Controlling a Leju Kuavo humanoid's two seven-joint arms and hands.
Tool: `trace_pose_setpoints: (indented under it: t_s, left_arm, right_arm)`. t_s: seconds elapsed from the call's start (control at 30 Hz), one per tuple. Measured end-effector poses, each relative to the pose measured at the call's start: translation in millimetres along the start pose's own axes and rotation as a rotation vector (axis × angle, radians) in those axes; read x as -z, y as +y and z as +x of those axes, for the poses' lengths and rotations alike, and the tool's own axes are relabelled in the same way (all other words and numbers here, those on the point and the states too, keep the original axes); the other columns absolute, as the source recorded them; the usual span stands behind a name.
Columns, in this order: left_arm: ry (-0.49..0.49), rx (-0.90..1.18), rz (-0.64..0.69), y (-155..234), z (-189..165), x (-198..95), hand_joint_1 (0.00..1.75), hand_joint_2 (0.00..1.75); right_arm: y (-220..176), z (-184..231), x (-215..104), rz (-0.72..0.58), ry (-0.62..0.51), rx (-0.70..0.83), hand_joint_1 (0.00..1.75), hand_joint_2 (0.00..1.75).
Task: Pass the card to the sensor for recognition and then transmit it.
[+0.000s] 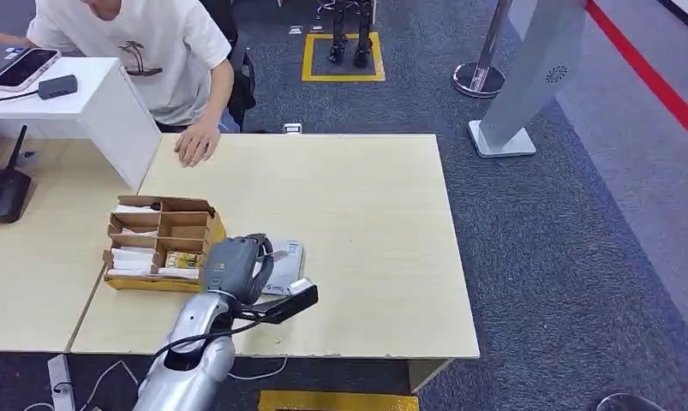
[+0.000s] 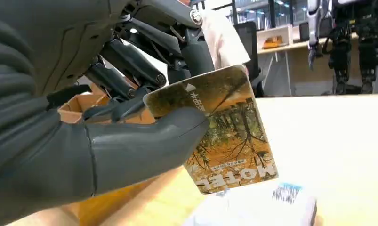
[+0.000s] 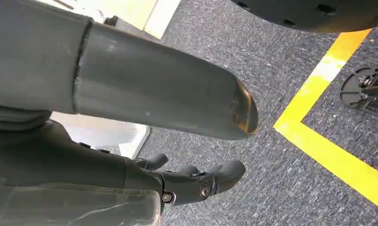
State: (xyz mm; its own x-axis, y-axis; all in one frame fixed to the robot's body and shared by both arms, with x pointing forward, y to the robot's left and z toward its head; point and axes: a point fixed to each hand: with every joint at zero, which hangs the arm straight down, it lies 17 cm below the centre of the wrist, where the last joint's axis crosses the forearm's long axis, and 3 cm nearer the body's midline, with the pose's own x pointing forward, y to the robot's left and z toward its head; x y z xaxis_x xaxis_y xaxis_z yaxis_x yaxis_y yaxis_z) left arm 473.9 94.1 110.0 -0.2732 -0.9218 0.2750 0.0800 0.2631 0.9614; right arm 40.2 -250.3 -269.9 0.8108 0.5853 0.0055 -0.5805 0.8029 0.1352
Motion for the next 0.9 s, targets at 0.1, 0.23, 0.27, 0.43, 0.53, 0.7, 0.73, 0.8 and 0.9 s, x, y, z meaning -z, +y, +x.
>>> trace_pose_setpoints:
  t_s: [0.1,0.23,0.27,0.43,0.53,0.7,0.73,0.8,0.9]
  left_arm:
    - [0.014,0.004,-0.018,-10,-3,-4,1.75,1.75]
    - [0.027,0.017,-0.038,-19,-7,-8,1.75,1.75]
    - [0.027,0.022,-0.042,-21,-7,-8,1.75,1.75]
    - [0.032,0.026,-0.059,-30,-9,-12,1.75,1.75]
    - [0.032,0.025,-0.059,-31,-8,-12,1.75,1.75]
    - [0.032,0.024,-0.061,-32,-8,-12,1.75,1.75]
    - [0.032,0.024,-0.061,-32,-8,-12,1.75,1.75]
    - [0.032,0.024,-0.06,-32,-8,-12,1.75,1.75]
    - [0.032,0.024,-0.06,-32,-8,-12,1.75,1.75]
  right_arm:
    - [0,0,0,0.001,0.001,0.0,0.0,0.0]
    - [0,0,0,0.0,0.002,0.0,0.0,0.0]
    - [0,-1,0,0.0,0.004,0.0,0.0,0.0]
    - [0,-1,0,0.0,0.004,0.001,0.0,0.0]
    - [0,-1,0,0.0,0.004,0.002,0.0,0.0]
    - [0,-1,0,0.001,0.004,0.002,0.0,0.0]
    - [0,-1,0,0.001,0.004,0.002,0.0,0.0]
    - [0,-1,0,0.0,0.004,0.002,0.0,0.0]
    - [0,-1,0,0.0,0.004,0.003,0.0,0.0]
